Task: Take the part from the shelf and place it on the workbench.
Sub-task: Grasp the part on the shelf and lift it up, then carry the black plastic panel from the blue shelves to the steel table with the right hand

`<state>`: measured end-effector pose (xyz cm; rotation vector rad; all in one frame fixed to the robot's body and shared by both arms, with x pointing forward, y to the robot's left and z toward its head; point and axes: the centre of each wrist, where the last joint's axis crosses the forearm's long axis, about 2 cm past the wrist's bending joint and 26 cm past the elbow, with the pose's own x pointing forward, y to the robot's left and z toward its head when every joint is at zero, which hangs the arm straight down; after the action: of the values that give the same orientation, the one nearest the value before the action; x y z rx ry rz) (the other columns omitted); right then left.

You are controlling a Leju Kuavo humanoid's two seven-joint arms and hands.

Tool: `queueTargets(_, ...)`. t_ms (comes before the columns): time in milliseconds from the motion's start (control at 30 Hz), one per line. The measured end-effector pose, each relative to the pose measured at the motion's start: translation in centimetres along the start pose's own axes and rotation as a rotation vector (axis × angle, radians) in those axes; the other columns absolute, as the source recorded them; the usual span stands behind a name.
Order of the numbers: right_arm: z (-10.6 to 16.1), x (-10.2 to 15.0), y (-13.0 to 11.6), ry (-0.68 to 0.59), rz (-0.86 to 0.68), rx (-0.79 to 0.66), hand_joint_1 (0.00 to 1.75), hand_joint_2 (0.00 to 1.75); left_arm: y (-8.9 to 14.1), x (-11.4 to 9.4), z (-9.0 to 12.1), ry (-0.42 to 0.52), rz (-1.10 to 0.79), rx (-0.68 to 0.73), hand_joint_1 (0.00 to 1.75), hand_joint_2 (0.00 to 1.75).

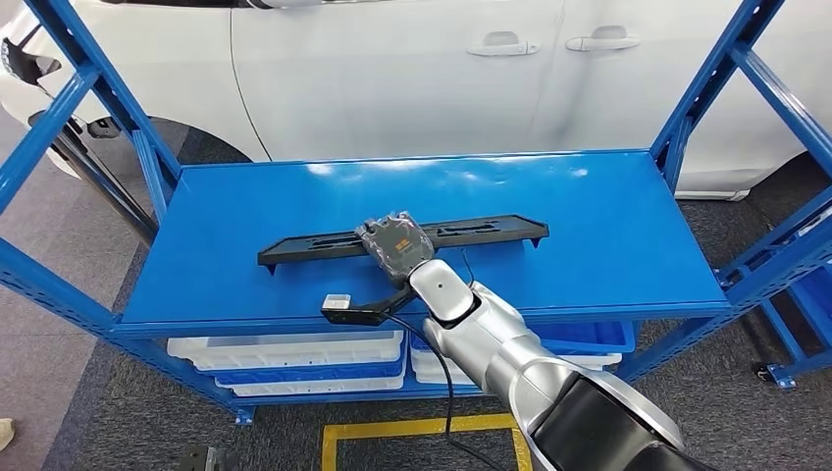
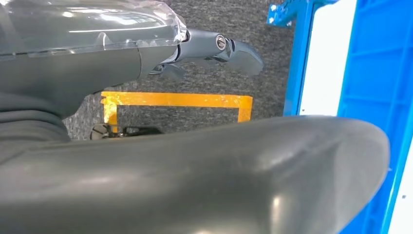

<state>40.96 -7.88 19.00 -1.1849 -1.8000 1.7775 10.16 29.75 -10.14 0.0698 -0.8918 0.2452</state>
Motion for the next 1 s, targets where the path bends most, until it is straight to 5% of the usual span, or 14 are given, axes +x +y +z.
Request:
queueTargets(267, -0.4, -1.8, -1.9, 0.067, -0.177, -0.248, 1.75, 1.75, 0.3, -0.2, 0.2, -0.049, 0.015, 0.033, 0.00, 0.00)
queueTargets(600, 3.1, -4.7, -3.9, 0.111, -0.877, -0.745, 1.75, 1.75, 0.6, -0.4, 0.3, -0.057, -0.021, 0.070, 0.00, 0.00)
queueTargets(1000, 8.2, -3.4, -6.6, -0.149, -1.399, -0.983, 1.75, 1.75, 0.7, -0.6, 0.5, -0.079, 0.002, 0.049, 0.00, 0.00)
